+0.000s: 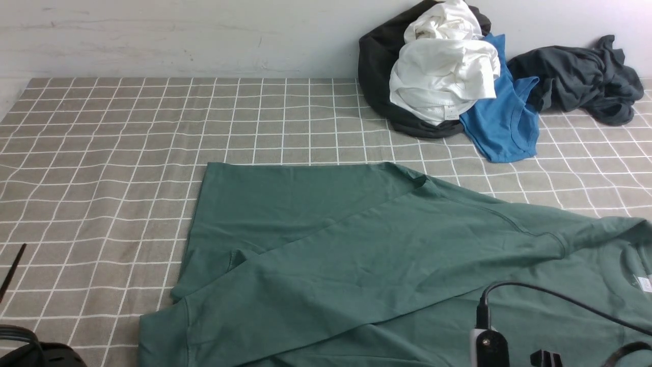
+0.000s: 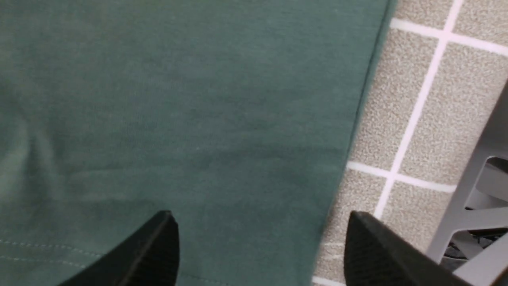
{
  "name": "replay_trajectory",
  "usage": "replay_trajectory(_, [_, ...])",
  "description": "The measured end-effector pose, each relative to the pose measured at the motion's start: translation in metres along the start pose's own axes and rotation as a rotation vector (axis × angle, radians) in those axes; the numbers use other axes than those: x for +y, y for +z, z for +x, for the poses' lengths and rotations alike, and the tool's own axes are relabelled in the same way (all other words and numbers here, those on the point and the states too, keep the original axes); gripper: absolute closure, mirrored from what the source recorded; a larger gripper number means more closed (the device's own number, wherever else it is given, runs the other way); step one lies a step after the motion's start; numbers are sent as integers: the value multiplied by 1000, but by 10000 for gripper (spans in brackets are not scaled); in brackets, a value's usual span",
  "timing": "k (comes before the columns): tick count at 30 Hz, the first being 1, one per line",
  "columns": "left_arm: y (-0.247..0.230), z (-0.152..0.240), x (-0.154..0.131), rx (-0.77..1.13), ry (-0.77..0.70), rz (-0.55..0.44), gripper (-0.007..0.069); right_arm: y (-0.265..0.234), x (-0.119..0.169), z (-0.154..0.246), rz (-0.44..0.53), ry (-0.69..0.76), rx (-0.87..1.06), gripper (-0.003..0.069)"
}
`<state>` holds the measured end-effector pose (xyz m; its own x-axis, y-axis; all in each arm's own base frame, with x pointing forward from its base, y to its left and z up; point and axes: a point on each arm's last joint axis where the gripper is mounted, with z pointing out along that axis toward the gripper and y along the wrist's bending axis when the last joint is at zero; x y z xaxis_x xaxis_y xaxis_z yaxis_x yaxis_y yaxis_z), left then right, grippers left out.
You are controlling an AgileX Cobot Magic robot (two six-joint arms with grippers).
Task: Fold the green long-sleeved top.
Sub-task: Use both arms simultaneously to clamp the lower edge of the clothing fabric
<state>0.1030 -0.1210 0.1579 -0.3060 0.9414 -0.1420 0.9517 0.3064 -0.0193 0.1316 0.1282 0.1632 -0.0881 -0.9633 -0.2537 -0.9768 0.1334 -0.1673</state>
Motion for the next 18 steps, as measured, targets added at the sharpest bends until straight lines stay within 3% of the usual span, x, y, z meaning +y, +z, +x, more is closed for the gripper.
replay_trajectory(3, [2,0,0,5,-1,2,116,-5,-5,-6,2,8,-5,617])
replay_trajectory(5, [4,0,1,14,-1,6,116,-9,-8,-10,-1,21,-5,638])
replay_trajectory(13, [13,-4,-2,50,34,17,116,-29,-20,-26,-17,48,21,644])
replay_trajectory(18, [15,-7,-6,68,110,4,116,-35,-32,-22,-8,149,35,644])
